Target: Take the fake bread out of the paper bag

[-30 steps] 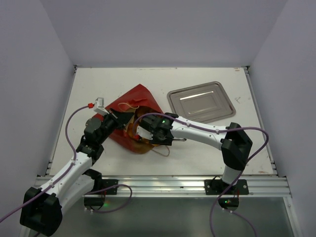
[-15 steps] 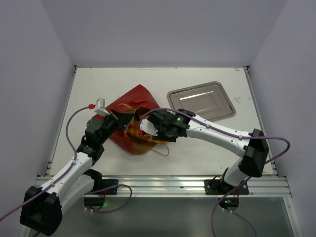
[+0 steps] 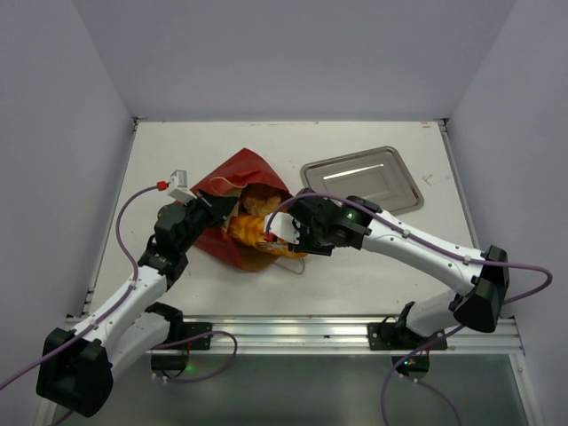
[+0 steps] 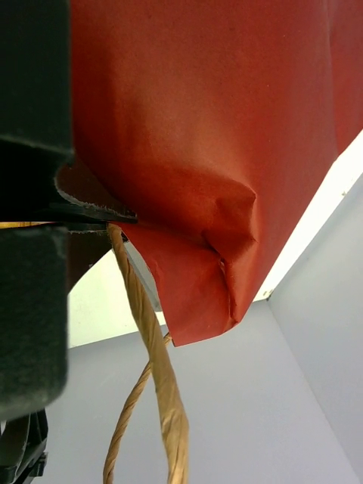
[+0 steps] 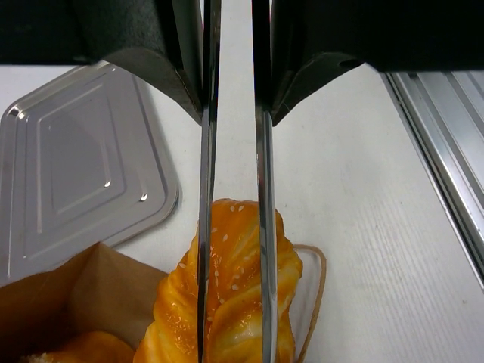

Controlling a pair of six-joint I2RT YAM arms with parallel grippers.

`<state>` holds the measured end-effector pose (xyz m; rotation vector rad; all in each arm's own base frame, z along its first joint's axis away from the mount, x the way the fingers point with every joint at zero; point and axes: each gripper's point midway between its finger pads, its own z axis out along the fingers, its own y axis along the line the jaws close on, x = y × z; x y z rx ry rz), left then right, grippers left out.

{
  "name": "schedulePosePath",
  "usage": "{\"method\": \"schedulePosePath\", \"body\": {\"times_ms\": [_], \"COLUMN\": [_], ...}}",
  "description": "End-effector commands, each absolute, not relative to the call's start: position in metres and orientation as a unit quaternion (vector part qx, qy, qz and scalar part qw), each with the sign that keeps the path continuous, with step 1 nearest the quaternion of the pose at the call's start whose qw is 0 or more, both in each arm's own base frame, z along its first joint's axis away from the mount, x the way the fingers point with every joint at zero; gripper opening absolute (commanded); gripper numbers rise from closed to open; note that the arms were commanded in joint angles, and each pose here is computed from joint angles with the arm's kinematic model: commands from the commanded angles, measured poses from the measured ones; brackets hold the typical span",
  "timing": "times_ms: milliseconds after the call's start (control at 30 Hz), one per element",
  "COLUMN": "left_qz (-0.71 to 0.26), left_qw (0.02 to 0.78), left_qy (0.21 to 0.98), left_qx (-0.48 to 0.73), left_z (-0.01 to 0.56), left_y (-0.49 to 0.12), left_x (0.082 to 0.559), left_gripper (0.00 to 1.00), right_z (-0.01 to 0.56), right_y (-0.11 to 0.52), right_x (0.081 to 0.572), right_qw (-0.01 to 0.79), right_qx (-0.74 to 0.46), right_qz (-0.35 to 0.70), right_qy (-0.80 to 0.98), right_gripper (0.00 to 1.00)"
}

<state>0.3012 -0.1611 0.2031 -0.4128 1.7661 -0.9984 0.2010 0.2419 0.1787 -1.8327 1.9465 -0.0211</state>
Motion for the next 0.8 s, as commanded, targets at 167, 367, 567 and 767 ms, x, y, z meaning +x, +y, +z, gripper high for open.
{"method": "schedulePosePath", "body": {"times_ms": [167, 367, 567, 767], "left_qz": [-0.395, -0.377, -0.362, -0.355], "left_qw": [0.544, 0.552, 0.556, 0.554], "left_qy": [0.714, 0.714, 0.718, 0.727], "left_qx": [-0.195, -0.210, -0.211, -0.196], "left_z": [0.231, 0.234, 0.237, 0.236], "left_y": [-0.151, -0.145, -0.143, -0.145], "left_x": [0.318, 0.326, 0.335, 0.334], "left_gripper": [0.00, 0.00, 0.00, 0.00], "right_z": [0.205, 0.216, 0.222, 0.239], "right_y": [0.207, 0.174, 0.132, 0.090], "right_x": [0.195, 0.191, 0.195, 0.209], "right_qw": [0.278, 0.305, 0.337, 0.380], "right_qx": [-0.651, -0.626, -0.565, -0.469], "right_qz": [0.025, 0.033, 0.015, 0.005], "right_qy": [0.706, 0.717, 0.753, 0.797], "right_gripper": [0.00, 0.00, 0.00, 0.00]}}
